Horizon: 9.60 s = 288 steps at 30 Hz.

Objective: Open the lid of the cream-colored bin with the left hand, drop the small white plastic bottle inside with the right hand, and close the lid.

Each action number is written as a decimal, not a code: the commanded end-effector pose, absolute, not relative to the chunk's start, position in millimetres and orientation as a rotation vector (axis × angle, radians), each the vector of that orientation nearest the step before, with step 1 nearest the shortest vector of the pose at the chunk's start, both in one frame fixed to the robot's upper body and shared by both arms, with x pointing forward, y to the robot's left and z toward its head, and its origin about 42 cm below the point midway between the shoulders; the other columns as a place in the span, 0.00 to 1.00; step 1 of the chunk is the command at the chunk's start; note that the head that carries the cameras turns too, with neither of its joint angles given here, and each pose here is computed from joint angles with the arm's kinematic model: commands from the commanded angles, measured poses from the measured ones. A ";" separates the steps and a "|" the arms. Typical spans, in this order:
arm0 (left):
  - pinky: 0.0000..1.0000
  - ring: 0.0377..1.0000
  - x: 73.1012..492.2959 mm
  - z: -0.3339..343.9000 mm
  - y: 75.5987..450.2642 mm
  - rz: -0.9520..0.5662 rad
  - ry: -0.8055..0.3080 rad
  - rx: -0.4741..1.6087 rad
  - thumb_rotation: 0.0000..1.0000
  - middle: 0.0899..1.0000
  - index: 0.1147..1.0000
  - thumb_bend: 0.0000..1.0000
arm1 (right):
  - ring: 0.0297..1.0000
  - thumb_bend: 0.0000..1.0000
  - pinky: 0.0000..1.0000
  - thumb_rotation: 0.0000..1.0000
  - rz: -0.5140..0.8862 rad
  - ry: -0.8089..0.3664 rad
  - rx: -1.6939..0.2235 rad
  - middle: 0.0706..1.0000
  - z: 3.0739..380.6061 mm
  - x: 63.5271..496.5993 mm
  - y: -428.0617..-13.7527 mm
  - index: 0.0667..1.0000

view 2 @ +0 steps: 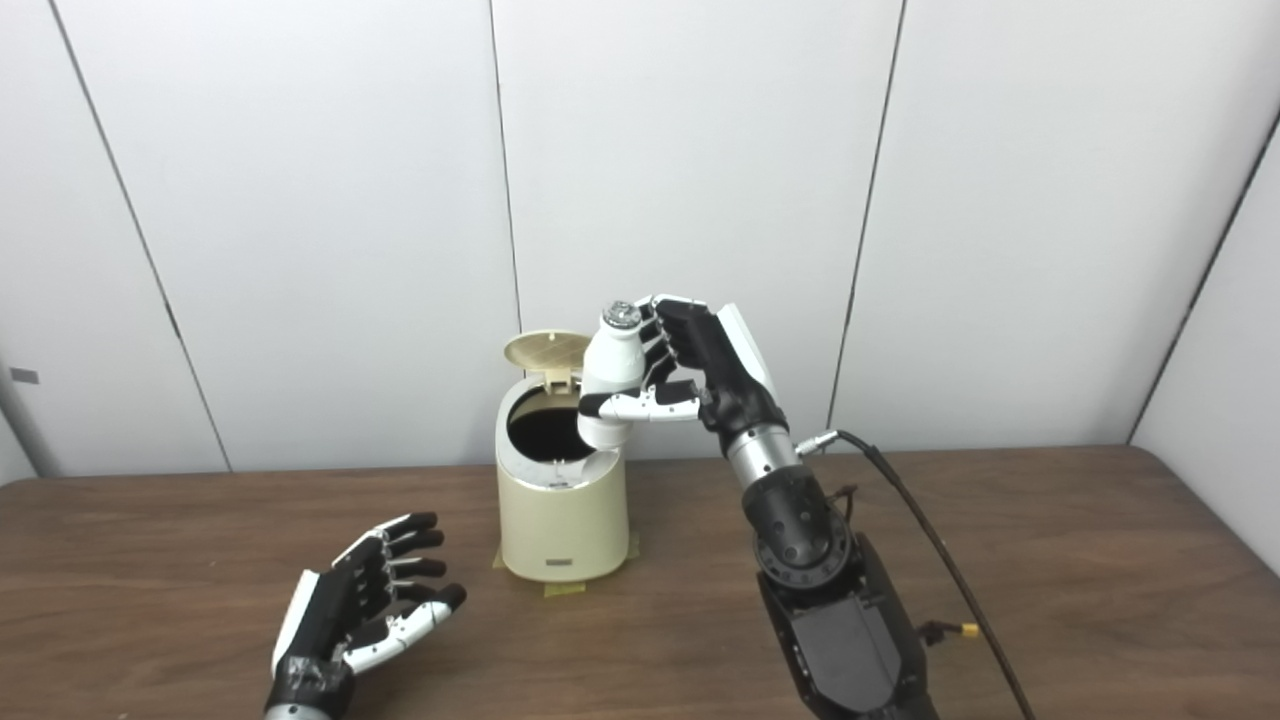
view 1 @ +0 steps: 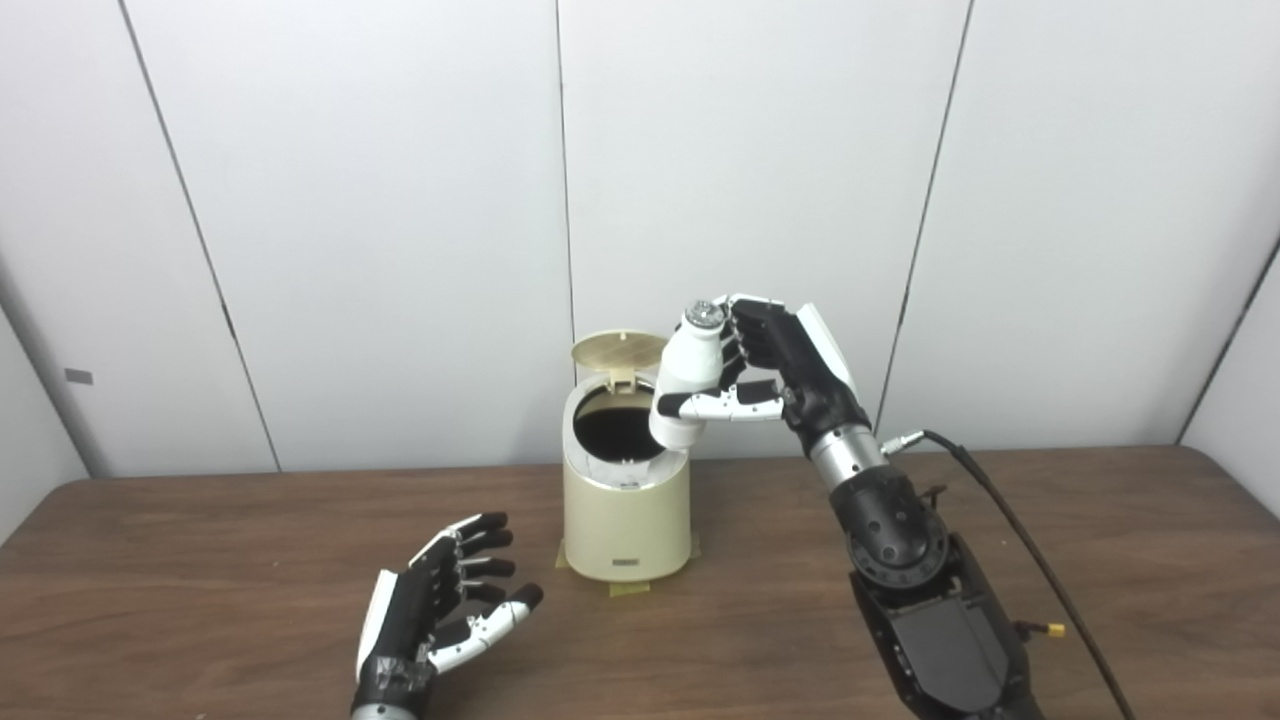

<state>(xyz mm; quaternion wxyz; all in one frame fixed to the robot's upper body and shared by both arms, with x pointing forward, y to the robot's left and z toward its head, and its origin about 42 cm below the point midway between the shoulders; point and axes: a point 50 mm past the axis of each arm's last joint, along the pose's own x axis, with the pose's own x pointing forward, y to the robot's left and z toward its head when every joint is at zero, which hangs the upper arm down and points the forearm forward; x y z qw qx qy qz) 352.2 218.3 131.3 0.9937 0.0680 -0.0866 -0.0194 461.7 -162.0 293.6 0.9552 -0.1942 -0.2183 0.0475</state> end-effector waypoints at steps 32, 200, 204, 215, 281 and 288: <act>0.57 0.65 361.9 155.2 203.0 -0.043 -0.273 0.125 0.08 0.73 0.76 0.68 | 0.36 0.51 0.31 0.00 0.121 -0.508 -0.385 0.44 310.9 489.8 -117.1 0.50; 0.55 0.64 352.9 167.1 211.3 -0.056 -0.287 0.129 0.07 0.72 0.75 0.68 | 0.67 0.80 0.71 0.24 0.045 -0.366 -0.053 0.80 171.4 401.9 -246.5 0.81; 0.55 0.65 350.3 169.5 211.1 -0.058 -0.295 0.121 0.07 0.73 0.75 0.68 | 0.65 0.80 0.66 0.24 0.042 -0.363 -0.048 0.79 163.3 395.1 -246.8 0.80; 0.81 0.89 368.3 221.3 219.7 -0.098 -0.372 0.286 0.42 0.89 0.88 0.84 | 0.68 0.79 0.55 0.25 -0.012 -0.309 0.006 0.77 145.5 384.7 -253.9 0.77; 0.98 0.98 455.0 340.9 168.7 -0.419 -0.563 0.971 0.45 0.80 0.73 0.92 | 0.60 0.80 0.47 0.25 -0.018 -0.338 0.007 0.74 152.9 384.3 -237.3 0.73; 0.96 0.96 453.0 333.7 170.7 -0.415 -0.562 1.033 0.45 0.79 0.73 0.92 | 0.59 0.79 0.47 0.23 -0.019 -0.337 0.012 0.75 152.7 384.3 -237.4 0.74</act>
